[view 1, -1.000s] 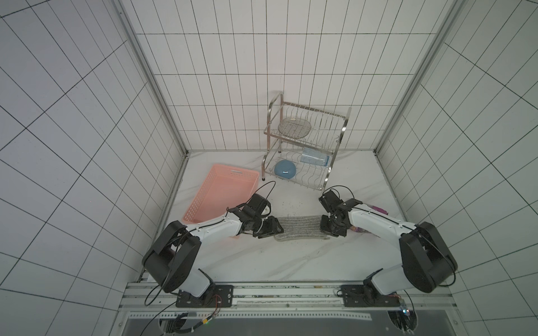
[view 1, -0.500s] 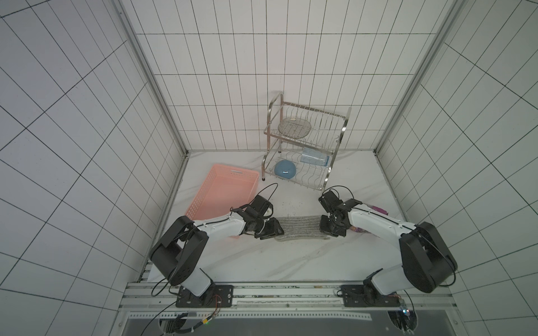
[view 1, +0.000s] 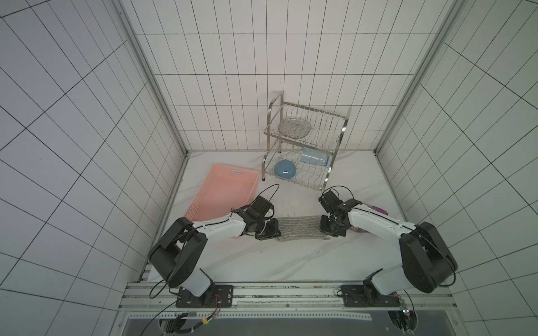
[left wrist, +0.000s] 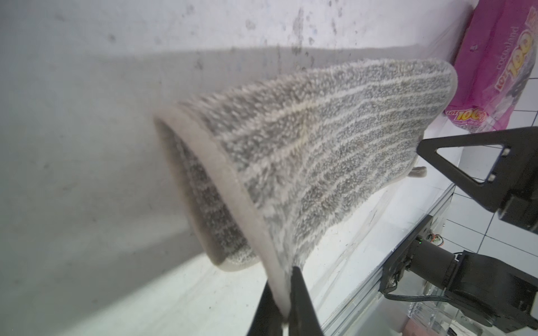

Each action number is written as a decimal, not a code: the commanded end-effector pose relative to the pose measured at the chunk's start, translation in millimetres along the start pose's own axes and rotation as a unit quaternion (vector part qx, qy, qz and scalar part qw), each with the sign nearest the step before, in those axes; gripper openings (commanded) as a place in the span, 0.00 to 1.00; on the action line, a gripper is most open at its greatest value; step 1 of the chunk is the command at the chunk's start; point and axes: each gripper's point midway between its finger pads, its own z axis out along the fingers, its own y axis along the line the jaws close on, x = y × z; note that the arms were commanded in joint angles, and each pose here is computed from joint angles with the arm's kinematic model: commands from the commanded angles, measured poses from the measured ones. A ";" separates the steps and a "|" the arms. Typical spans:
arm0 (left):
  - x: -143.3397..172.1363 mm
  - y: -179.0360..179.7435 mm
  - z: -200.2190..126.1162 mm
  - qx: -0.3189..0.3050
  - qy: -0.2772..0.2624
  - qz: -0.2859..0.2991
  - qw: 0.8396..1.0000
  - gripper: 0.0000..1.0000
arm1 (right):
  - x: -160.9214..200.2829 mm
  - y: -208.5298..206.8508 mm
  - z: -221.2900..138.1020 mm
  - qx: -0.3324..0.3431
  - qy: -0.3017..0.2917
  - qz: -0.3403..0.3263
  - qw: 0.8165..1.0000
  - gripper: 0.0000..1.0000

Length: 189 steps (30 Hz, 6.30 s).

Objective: Fold the square dishcloth
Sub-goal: Fold the cleaning item at the center of the board, then smooth out the cleaning item at the center of the board, then fold the cleaning item at the center of the board.

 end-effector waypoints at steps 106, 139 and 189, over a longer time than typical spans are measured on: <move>-16.0 29.3 34.5 -0.021 0.004 -0.051 0.998 0.35 | -58.1 28.0 18.0 -0.176 -0.043 0.076 0.980 0.07; -26.6 16.7 -56.7 -0.046 -0.078 -0.092 0.992 0.60 | -17.2 39.2 -36.1 -0.118 -0.074 -0.025 0.990 0.18; -38.2 35.1 -7.7 -0.028 -0.060 -0.099 0.993 0.00 | 4.5 126.8 -30.3 -0.163 -0.065 -0.128 0.976 0.15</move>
